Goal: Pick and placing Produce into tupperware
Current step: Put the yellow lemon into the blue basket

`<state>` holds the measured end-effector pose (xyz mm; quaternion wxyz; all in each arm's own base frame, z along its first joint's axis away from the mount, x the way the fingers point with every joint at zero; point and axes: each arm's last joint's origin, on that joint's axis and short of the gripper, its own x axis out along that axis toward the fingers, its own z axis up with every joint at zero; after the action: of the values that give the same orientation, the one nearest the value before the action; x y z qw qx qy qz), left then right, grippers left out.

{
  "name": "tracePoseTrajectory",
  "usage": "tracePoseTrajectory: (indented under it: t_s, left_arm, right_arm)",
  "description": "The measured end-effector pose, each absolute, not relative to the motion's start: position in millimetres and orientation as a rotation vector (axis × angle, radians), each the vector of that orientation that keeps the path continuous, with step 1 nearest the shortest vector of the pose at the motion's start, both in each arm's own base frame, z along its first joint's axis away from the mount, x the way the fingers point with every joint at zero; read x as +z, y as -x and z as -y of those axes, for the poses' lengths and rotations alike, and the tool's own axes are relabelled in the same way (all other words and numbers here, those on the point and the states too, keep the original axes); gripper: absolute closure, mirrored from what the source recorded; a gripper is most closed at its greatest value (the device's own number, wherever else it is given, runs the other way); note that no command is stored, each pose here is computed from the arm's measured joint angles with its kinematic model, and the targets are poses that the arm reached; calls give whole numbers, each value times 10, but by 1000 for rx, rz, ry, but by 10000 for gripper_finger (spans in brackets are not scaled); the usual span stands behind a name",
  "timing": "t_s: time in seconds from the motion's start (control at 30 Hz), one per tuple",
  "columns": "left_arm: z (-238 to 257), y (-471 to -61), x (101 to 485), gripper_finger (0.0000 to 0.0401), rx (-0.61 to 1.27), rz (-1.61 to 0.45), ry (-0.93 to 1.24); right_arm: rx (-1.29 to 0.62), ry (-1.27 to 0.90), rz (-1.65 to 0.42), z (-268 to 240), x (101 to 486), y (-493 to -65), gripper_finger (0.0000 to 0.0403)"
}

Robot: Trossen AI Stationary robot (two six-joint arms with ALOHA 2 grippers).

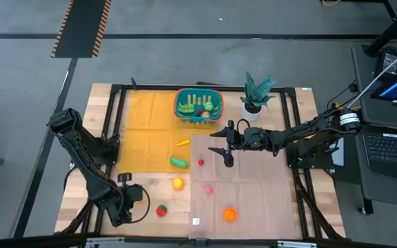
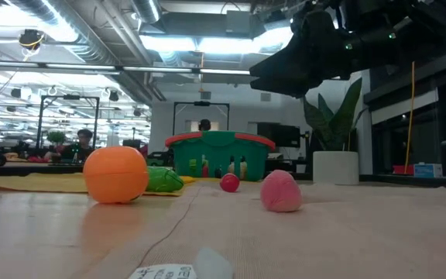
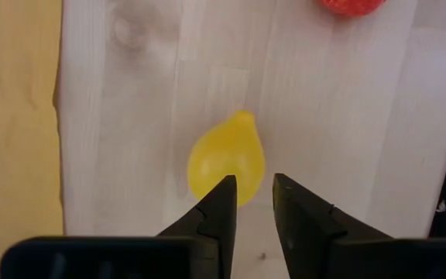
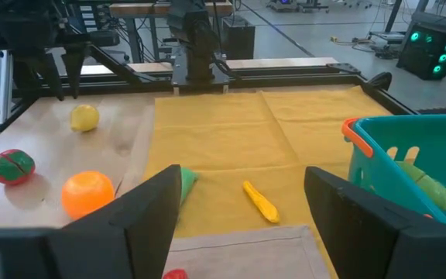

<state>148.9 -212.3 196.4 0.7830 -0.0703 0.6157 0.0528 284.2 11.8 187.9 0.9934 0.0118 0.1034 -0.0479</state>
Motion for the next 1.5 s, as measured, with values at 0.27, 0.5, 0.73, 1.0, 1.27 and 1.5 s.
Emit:
tracePoseTrajectory:
  t_s: [0.27,0.5,0.73,1.0,1.27,1.5]
  left_arm:
    - [2124,-1490,1964,338,113,-1328,152]
    - [2129,-1493,1965,346,139,-1328,199]
    - [2130,-1493,1966,309,142,-1328,206]
    - [2129,-1493,1967,209,142,-1328,207]
    - [2129,-1494,1967,160,129,-1325,187]
    - [2130,-1495,1967,164,158,-1322,227]
  right_arm:
    - [-96,-27,-207,-118,1879,-2842,128]
    - [-96,-30,-207,-118,1879,-2842,128]
    - [-97,-34,-207,-118,1879,-2842,128]
    - [-98,-51,-206,-118,1879,-2842,128]
    - [-98,-50,-207,-118,1879,-2842,128]
    - [-98,-50,-207,-118,1879,-2842,128]
